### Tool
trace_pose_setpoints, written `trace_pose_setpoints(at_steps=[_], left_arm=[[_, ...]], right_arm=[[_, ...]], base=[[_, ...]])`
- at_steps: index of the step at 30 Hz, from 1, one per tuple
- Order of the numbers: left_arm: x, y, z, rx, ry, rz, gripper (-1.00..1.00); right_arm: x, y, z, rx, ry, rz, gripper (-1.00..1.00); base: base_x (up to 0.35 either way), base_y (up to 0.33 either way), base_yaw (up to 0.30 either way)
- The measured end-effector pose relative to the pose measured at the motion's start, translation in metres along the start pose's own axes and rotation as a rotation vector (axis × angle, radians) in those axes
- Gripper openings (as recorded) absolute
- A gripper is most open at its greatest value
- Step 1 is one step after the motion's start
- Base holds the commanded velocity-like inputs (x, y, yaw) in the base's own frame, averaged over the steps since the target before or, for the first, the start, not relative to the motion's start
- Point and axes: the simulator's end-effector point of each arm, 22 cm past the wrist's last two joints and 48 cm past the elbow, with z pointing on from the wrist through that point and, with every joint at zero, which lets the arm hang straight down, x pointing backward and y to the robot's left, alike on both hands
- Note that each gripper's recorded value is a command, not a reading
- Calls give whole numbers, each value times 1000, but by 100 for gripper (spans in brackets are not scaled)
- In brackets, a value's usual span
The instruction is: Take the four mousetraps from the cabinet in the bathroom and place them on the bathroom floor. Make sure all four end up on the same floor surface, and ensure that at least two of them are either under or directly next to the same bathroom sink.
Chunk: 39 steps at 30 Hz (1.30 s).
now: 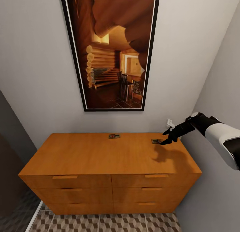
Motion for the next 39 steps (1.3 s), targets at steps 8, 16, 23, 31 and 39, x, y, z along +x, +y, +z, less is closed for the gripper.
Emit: trace_pose_setpoints(at_steps=[8,16,23,31,39], left_arm=[[0,0,0,0,0,0,100],[0,0,0,0,0,0,100],[0,0,0,0,-1,-1,100],[0,1,0,-2,-1,1,100],[48,32,-13,-34,147,42,100]], right_arm=[[9,-4,-5,10,3,10,100],[10,-5,-7,12,2,8,100],[10,-4,-6,11,0,2,100],[23,3,5,-9,13,16,100],[27,6,9,-16,10,-2,100]], base=[[0,0,0],[76,0,0],[156,0,0],[59,0,0],[4,0,0]])
